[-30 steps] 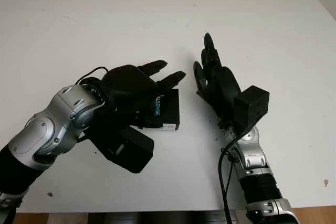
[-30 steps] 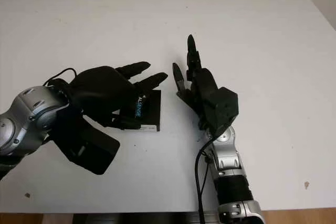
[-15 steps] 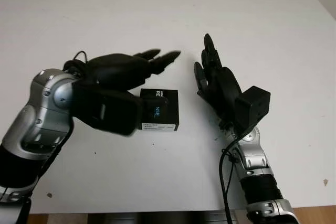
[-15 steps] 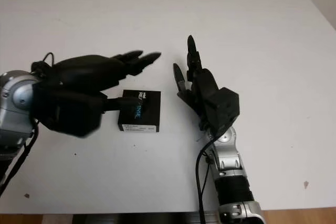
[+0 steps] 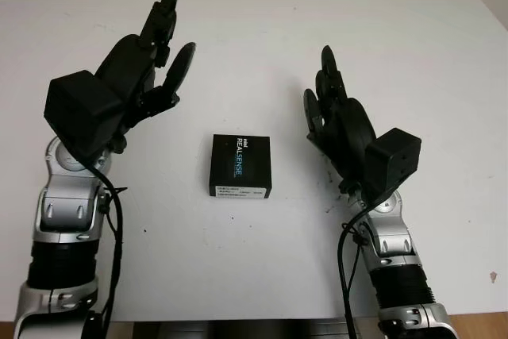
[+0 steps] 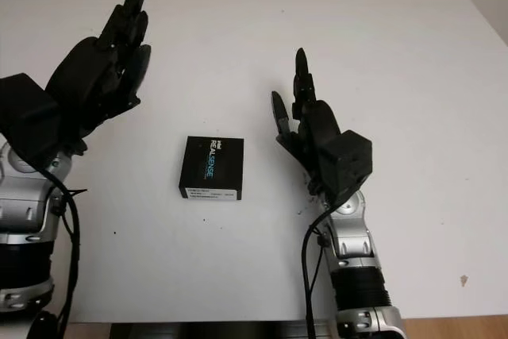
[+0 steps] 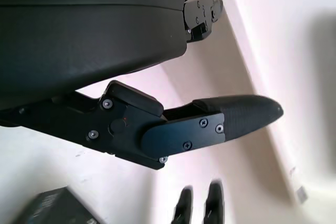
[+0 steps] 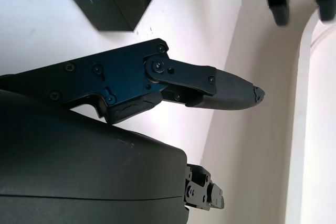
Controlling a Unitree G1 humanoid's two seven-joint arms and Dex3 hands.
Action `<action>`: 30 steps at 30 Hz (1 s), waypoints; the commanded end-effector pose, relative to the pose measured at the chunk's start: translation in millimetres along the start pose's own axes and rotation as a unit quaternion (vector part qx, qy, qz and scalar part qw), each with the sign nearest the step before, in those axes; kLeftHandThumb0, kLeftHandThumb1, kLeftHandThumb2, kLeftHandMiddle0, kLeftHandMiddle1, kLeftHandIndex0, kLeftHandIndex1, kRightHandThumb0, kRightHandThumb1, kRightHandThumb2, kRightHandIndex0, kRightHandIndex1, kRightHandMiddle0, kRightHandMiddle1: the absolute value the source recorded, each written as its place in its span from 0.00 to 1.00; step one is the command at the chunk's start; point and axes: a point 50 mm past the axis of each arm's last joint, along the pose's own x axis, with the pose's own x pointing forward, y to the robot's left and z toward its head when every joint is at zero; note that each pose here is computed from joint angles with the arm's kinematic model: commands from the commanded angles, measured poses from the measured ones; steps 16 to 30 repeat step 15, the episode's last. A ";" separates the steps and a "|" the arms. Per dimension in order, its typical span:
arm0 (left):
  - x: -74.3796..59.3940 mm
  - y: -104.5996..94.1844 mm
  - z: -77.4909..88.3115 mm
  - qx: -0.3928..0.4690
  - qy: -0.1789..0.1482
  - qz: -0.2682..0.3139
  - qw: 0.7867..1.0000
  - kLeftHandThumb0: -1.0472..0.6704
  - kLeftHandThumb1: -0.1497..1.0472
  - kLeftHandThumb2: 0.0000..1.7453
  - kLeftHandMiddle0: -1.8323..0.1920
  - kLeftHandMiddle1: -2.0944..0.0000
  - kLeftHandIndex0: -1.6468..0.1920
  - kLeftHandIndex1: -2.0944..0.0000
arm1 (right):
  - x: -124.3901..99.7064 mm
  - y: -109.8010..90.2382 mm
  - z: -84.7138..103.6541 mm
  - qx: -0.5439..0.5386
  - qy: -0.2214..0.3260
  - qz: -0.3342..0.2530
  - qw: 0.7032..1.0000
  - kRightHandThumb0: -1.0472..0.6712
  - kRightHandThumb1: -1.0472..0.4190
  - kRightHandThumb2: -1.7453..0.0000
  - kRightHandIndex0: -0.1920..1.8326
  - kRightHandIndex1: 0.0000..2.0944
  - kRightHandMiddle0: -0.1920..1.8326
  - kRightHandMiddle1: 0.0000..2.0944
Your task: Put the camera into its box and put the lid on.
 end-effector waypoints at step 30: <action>-16.3 -3.1 -36.2 -0.076 0.020 0.039 0.996 0.15 1.00 0.39 1.00 1.00 1.00 1.00 | 8.0 -5.1 5.9 0.008 0.016 -0.021 1.000 0.19 0.00 0.64 0.00 0.00 0.00 0.00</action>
